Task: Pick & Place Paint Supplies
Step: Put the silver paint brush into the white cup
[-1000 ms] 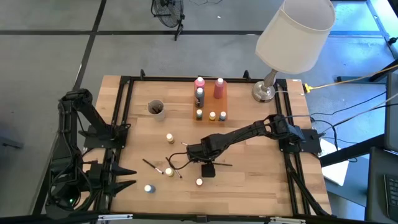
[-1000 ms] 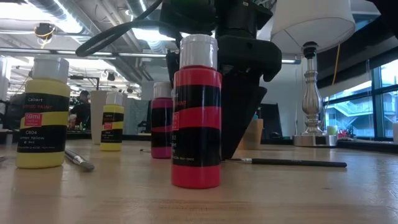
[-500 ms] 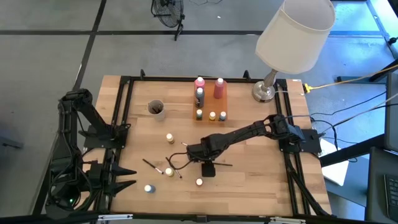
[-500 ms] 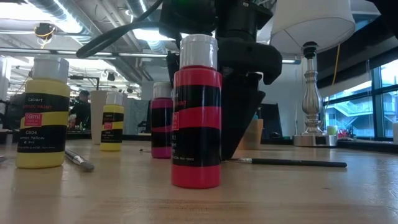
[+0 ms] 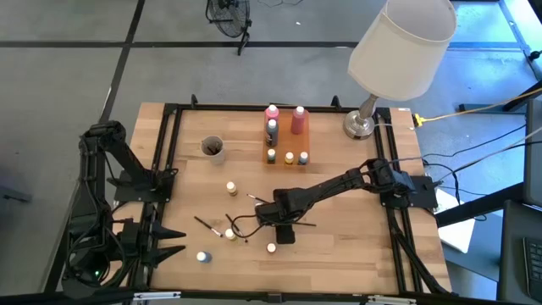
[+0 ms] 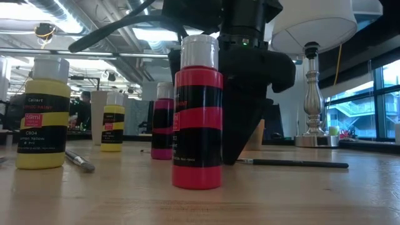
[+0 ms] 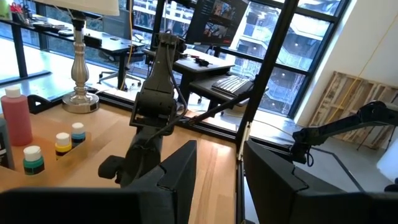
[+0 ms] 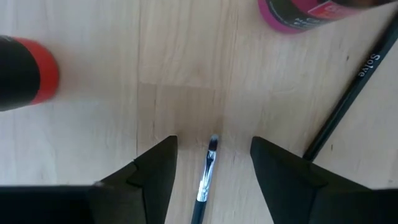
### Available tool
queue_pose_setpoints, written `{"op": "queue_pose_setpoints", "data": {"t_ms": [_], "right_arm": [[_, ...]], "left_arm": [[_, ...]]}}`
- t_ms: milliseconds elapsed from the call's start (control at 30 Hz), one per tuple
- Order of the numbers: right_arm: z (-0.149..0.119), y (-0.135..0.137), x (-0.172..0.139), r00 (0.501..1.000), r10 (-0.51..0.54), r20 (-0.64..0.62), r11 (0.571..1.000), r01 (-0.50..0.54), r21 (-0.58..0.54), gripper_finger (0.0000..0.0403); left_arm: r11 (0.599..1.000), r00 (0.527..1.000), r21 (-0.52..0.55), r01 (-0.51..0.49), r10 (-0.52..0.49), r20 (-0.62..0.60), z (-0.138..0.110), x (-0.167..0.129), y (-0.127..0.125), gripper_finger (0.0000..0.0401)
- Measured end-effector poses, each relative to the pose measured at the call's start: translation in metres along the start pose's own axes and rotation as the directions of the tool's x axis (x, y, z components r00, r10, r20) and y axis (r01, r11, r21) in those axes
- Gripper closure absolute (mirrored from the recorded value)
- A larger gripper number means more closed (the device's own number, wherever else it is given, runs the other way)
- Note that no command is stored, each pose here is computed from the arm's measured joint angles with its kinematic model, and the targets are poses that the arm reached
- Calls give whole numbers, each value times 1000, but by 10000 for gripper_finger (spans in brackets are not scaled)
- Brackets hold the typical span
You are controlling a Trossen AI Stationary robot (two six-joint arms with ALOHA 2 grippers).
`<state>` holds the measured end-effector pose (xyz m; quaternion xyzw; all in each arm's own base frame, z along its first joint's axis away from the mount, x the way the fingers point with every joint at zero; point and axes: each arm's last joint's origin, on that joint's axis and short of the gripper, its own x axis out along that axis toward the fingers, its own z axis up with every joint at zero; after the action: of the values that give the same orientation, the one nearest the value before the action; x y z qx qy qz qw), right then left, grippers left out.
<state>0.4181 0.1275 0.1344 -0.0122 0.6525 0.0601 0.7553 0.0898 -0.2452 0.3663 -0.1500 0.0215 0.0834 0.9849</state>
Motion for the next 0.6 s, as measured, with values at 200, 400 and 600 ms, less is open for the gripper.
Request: {"op": "queue_pose_setpoints", "data": {"t_ms": [200, 400, 600], "right_arm": [[0, 0, 0, 1000, -8, 3, 1000, 8, -2, 192], [0, 0, 0, 1000, -12, 5, 1000, 12, -1, 192], [0, 0, 0, 999, -37, 10, 999, 37, -1, 201]], "left_arm": [[1000, 1000, 0, 0, 0, 0, 0, 0, 0, 274], [1000, 1000, 1, 0, 0, 0, 0, 0, 0, 274], [1000, 1000, 0, 0, 0, 0, 0, 0, 0, 273]]}}
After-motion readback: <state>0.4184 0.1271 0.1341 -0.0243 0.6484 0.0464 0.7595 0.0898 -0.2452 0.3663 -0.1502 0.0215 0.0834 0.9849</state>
